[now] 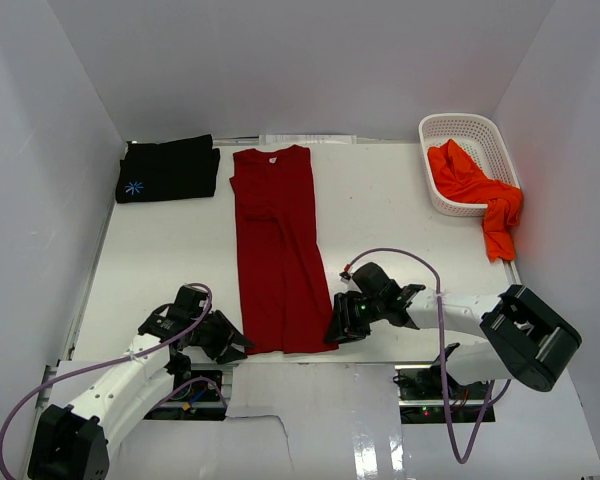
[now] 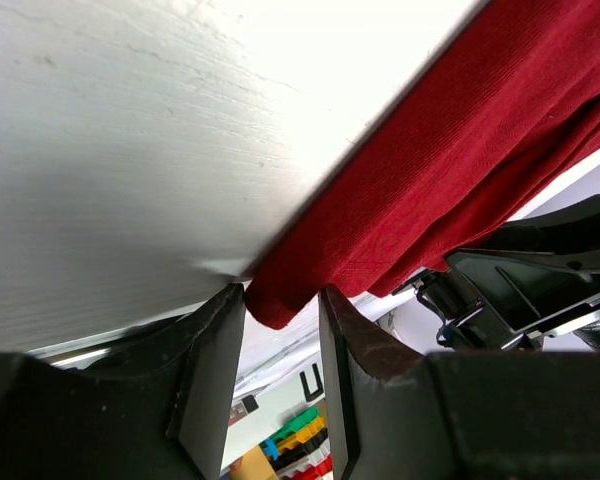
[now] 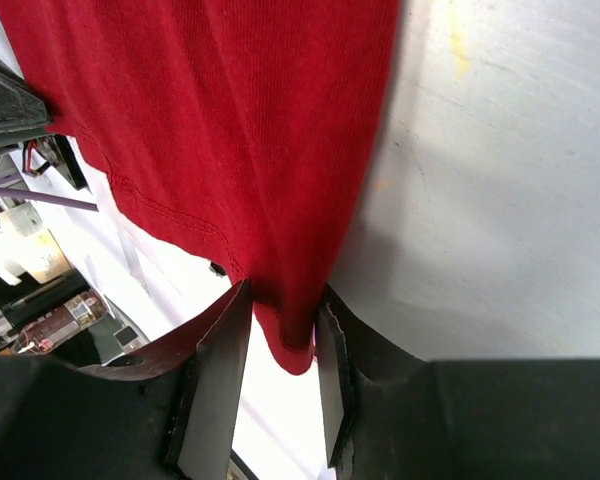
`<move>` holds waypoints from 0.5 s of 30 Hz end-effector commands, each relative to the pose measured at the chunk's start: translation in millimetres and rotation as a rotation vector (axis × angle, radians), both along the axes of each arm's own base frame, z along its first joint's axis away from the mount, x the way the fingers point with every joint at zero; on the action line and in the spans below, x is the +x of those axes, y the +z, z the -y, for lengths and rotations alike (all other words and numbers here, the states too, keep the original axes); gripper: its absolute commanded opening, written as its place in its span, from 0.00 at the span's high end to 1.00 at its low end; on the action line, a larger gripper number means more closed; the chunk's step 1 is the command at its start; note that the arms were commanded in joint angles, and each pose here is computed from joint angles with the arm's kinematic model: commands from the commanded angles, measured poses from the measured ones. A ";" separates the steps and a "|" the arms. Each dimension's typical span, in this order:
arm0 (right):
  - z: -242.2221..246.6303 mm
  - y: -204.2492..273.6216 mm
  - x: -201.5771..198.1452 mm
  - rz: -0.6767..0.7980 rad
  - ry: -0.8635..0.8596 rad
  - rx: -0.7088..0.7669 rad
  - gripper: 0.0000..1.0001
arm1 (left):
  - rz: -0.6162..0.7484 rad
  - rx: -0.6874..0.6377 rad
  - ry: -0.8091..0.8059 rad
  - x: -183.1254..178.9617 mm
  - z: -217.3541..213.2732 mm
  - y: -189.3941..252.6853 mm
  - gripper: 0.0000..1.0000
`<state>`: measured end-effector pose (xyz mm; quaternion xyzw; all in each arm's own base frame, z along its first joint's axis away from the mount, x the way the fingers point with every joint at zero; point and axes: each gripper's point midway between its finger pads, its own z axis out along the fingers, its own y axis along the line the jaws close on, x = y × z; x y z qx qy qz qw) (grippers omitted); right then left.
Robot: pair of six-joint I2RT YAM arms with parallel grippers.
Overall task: Fold and stack the t-shirts
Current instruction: Grab the bottom of the folded rectangular tshirt with both arms
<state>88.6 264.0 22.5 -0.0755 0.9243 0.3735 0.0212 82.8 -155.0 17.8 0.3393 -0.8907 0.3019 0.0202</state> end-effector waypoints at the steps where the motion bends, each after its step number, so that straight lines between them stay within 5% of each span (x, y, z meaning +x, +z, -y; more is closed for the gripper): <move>1: 41.1 -37.8 -17.7 -0.042 -0.021 -0.201 0.62 | -0.061 0.167 0.036 -14.4 -27.2 -33.6 0.53; 10: 43.5 -36.1 -18.0 -0.034 -0.026 -0.203 0.62 | -0.050 0.210 0.067 -8.8 -33.4 -34.1 0.55; 15: 43.3 -35.9 -18.3 -0.036 -0.030 -0.200 0.63 | -0.035 0.232 0.091 -2.6 -36.3 -33.3 0.64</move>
